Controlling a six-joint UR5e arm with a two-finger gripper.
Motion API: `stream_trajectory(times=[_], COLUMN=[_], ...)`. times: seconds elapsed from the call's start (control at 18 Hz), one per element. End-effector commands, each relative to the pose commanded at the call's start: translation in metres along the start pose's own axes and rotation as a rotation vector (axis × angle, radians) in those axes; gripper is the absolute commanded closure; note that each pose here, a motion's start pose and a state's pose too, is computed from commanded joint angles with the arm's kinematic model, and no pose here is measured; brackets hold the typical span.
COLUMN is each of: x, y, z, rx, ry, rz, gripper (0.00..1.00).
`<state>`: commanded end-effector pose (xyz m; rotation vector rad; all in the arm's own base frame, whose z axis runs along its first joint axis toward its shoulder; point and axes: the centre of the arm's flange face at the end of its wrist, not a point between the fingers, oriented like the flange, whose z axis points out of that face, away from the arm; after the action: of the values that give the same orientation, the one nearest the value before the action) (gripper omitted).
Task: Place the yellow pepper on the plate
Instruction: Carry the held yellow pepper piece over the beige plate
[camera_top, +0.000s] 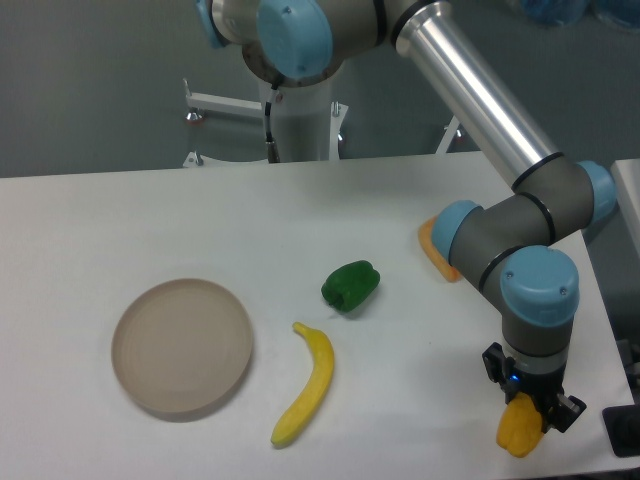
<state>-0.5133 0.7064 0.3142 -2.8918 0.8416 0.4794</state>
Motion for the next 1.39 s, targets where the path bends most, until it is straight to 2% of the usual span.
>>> stream_trajectory(times=[0.33, 0.61, 0.72, 0.83, 0.94, 1.11, 1.28, 1.39], x=[0.003, 0.035, 0.055, 0.078, 0.096, 0.126, 0.15, 0.162], y=[0.0, -0.002, -0.016, -0.026, -0.041, -0.07, -0.101, -0.117], z=[-0.011, -0.044, -0.058, -0.084, -0.104, -0.137, -0.16, -0.169], rx=[0.0, -0.005, -0.005, -0.013, 0.002, 0.108, 0.139, 0.155], ry=[0.001, 0.045, 0.065, 0.112, 0.165, 0.241, 0.263, 0.271], rz=[-0.02, -0.043, -0.072, -0.144, -0.269, -0.467, -0.535, -0.525], gripper=[0.45, 0.45, 0.45, 0.45, 0.46, 0.48, 0.48, 0.48])
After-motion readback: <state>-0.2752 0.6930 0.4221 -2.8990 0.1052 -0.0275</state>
